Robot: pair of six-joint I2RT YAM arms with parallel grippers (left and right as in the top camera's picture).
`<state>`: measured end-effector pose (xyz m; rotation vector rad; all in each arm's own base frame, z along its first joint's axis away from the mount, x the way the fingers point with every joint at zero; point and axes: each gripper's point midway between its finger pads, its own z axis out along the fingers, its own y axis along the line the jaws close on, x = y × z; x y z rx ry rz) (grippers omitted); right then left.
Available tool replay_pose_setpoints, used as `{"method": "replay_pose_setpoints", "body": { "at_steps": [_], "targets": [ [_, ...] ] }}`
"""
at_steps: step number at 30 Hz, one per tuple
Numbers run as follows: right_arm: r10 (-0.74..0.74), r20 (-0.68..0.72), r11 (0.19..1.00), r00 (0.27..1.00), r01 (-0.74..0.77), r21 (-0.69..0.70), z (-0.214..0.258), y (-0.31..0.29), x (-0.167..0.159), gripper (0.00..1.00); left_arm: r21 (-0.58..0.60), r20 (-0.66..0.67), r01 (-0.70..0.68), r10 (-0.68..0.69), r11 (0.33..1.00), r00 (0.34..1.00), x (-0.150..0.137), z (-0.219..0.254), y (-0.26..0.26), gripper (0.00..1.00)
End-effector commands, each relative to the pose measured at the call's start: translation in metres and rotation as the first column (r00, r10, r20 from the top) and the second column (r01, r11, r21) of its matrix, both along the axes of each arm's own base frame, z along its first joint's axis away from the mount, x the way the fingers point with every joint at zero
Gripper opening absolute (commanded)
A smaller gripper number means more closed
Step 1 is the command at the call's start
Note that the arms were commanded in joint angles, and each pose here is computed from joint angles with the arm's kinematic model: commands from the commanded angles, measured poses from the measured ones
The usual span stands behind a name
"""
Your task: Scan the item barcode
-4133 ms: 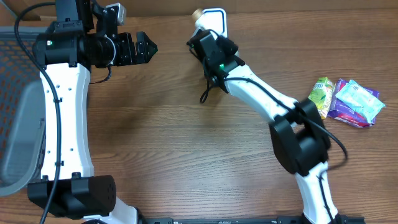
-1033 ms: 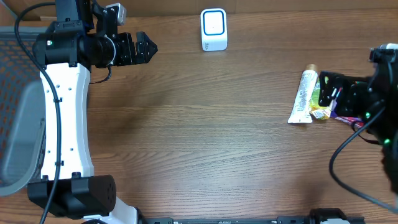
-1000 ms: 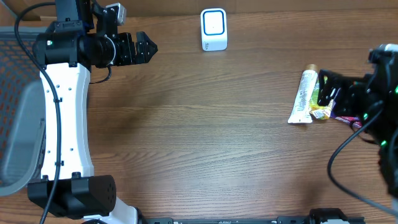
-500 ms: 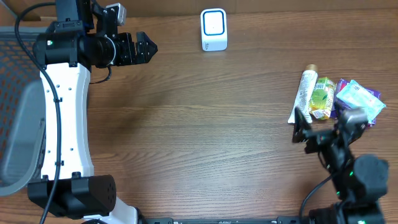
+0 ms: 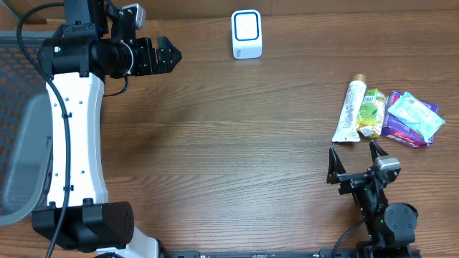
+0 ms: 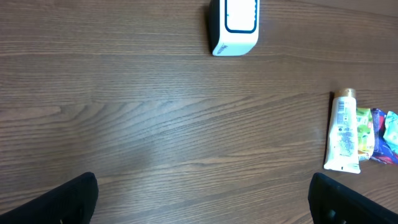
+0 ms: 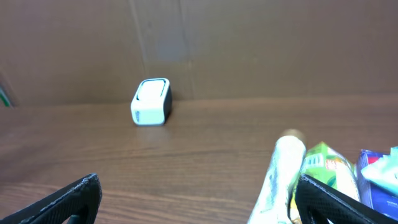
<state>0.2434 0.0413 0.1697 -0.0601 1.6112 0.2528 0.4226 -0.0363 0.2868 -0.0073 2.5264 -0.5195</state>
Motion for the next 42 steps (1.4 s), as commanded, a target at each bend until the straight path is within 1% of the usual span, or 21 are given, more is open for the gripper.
{"method": "replay_pose_setpoints", "body": {
  "at_steps": [1,4,37,42],
  "targets": [
    [-0.037,0.017,0.999,0.999,0.037,-0.005,0.001,-0.006,0.000,1.00,-0.003,-0.003,0.009,-0.009,1.000,1.000,0.000,-0.001,-0.005,1.00],
    [-0.057,0.014,0.998,0.998,0.057,-0.005,0.000,-0.010,0.001,1.00,-0.003,-0.003,0.009,-0.009,1.000,1.000,0.000,-0.001,-0.005,0.99],
    [-0.050,0.015,0.999,0.999,0.050,0.000,0.001,-0.009,0.001,1.00,-0.002,-0.004,0.008,-0.008,1.000,1.000,0.000,-0.001,-0.005,1.00],
    [-0.050,0.015,0.999,0.999,0.050,0.000,0.001,-0.009,0.001,1.00,0.078,-0.038,-0.040,0.043,0.996,0.998,-0.004,-0.010,0.010,0.99]
  ]
}}
